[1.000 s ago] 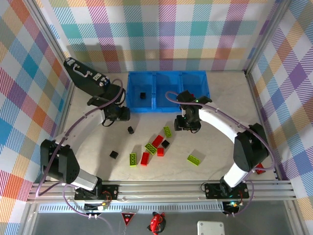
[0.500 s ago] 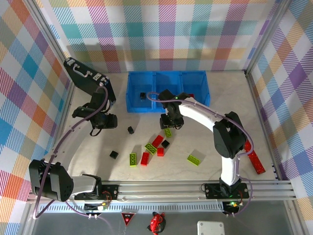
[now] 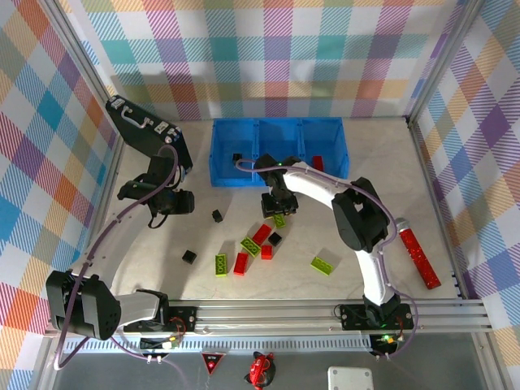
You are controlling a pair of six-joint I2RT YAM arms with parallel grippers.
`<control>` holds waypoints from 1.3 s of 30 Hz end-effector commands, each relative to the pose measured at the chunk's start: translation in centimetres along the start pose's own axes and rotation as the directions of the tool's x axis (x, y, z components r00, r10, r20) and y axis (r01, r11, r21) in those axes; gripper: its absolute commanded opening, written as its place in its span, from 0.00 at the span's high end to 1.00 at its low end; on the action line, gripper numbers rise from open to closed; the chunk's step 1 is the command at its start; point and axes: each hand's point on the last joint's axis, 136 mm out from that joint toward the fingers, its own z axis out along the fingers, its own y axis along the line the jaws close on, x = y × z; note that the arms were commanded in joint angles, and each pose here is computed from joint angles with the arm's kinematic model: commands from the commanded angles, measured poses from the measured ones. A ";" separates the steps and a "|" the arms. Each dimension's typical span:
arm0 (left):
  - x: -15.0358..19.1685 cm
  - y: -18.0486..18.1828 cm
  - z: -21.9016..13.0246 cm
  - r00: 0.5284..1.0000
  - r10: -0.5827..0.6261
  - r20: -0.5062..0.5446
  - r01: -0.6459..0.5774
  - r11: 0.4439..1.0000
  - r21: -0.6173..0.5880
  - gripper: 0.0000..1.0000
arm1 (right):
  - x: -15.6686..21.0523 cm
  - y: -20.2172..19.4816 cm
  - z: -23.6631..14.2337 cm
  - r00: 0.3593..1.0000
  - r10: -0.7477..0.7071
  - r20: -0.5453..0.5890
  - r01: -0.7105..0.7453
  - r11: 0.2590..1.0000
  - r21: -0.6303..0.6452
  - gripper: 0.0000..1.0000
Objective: Sort the legos into containers by color
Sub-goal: Pick up the lego from the center of the table.
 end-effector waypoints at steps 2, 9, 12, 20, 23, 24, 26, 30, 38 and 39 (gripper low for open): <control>-0.6 0.1 0.2 1.000 0.001 0.013 -0.001 1.000 0.013 0.54 | -0.2 -0.2 0.5 1.000 0.006 -0.005 -0.006 0.999 0.044 0.48; -0.4 0.4 0.9 1.000 -0.011 -0.018 0.011 1.000 0.005 0.54 | 0.0 -0.2 1.6 1.000 0.003 -0.020 -0.002 0.998 0.057 0.51; -0.4 0.4 1.0 1.000 -0.013 -0.023 0.014 1.000 0.008 0.54 | 0.1 -0.1 1.8 1.000 0.002 -0.026 -0.001 0.998 0.056 0.54; -0.3 0.6 1.2 0.999 -0.019 -0.032 0.019 1.000 0.001 0.54 | 0.0 -0.1 1.6 1.000 -0.005 -0.022 0.007 0.998 0.058 0.60; -0.2 0.6 1.3 0.999 -0.019 -0.035 0.019 1.000 0.000 0.54 | -0.1 0.0 1.3 1.000 -0.007 -0.014 0.008 0.998 0.056 0.60; -0.3 0.6 1.3 0.999 -0.021 -0.035 0.021 1.000 0.002 0.54 | -0.1 0.0 1.2 1.000 -0.007 -0.012 0.007 0.998 0.057 0.61; -0.2 0.6 1.3 0.999 -0.020 -0.037 0.020 1.000 0.002 0.54 | -0.2 -0.1 1.1 1.000 -0.007 -0.010 0.007 0.998 0.058 0.62; -0.2 0.6 1.3 0.999 -0.020 -0.037 0.021 1.000 0.005 0.54 | -0.1 -0.1 1.0 1.000 -0.006 -0.009 0.007 0.998 0.060 0.63; -0.2 0.6 1.4 0.999 -0.022 -0.040 0.022 1.000 0.006 0.54 | -0.3 -0.2 -0.7 1.000 -0.006 0.017 0.005 0.999 0.054 0.64; -0.2 0.6 1.4 0.999 -0.022 -0.039 0.022 1.000 0.007 0.54 | -0.3 -0.2 -1.0 1.000 -0.007 0.024 0.006 0.999 0.053 0.64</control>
